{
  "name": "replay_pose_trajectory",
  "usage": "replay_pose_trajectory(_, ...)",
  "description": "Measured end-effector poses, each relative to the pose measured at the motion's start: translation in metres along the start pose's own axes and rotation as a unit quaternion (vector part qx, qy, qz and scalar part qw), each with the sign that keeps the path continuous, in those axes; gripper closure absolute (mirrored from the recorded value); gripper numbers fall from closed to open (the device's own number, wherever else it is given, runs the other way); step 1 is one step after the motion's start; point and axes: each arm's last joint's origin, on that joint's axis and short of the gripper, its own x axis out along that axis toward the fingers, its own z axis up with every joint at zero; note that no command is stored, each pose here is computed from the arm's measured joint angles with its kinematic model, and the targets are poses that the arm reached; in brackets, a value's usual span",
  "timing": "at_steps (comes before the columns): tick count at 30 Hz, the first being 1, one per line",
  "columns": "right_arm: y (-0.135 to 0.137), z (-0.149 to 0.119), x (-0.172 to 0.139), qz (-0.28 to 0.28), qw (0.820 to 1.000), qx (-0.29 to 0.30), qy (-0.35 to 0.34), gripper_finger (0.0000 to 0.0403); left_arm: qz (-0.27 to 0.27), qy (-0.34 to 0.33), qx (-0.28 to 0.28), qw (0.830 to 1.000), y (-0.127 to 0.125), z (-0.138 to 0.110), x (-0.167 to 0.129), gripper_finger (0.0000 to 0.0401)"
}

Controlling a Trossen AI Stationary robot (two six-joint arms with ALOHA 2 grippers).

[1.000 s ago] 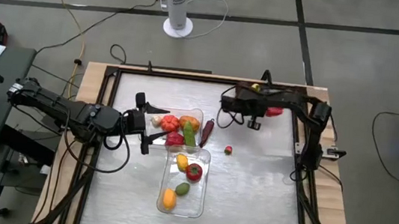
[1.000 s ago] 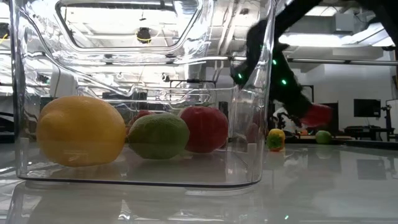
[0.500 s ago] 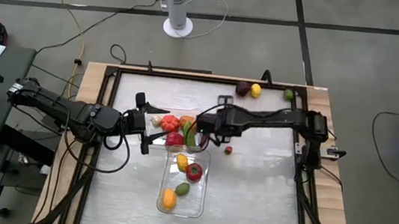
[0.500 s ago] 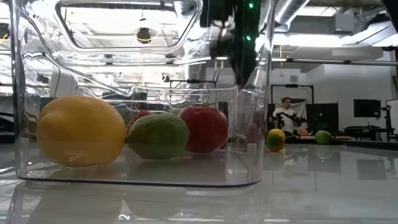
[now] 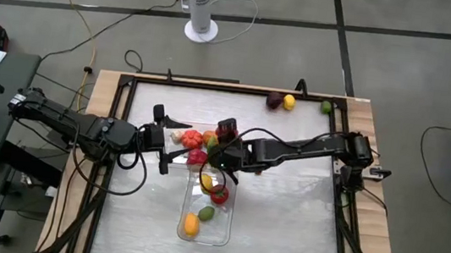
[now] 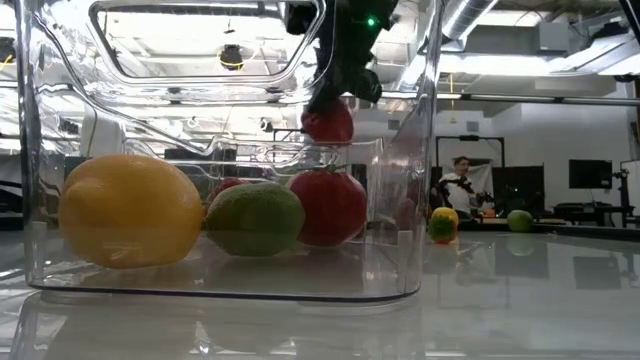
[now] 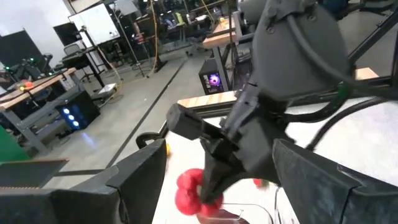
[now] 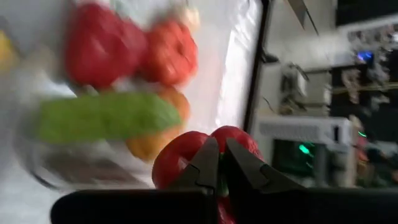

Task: Sort produce into baskets
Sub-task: Put the red bell pepper into the top transparent bin, then put the tomato into the bottom transparent bin

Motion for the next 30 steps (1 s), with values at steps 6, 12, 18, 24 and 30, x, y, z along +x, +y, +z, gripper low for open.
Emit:
replay_pose_trajectory(6, 0.002, 0.007, -0.002, 0.034, 0.997, 0.046, -0.044, 0.0339, 0.0, 0.0, 0.0, 1.0, 0.0, 0.0, 0.0, 0.0121)
replay_pose_trajectory(12, 0.001, 0.004, 0.001, 0.051, 0.996, 0.053, -0.044, 0.029, 0.0, 0.0, 0.0, 1.0, 0.0, 0.0, 0.0, 0.0121)
replay_pose_trajectory(18, 0.003, -0.001, -0.005, 0.019, 0.999, 0.04, -0.003, 0.0204, 0.0, 0.0, 0.0, 1.0, 0.0, 0.0, 0.0, 0.0121)
replay_pose_trajectory(24, -0.016, -0.024, -0.024, 0.06, 0.991, 0.114, 0.029, 0.0152, -0.001, 0.004, -0.002, 1.0, 0.0, -0.001, 0.0, 0.0121)
replay_pose_trajectory(30, -0.013, -0.066, -0.022, 0.142, 0.967, 0.211, 0.033, 0.0148, -0.001, 0.007, -0.004, 1.0, 0.0, -0.002, 0.0, 0.0121)
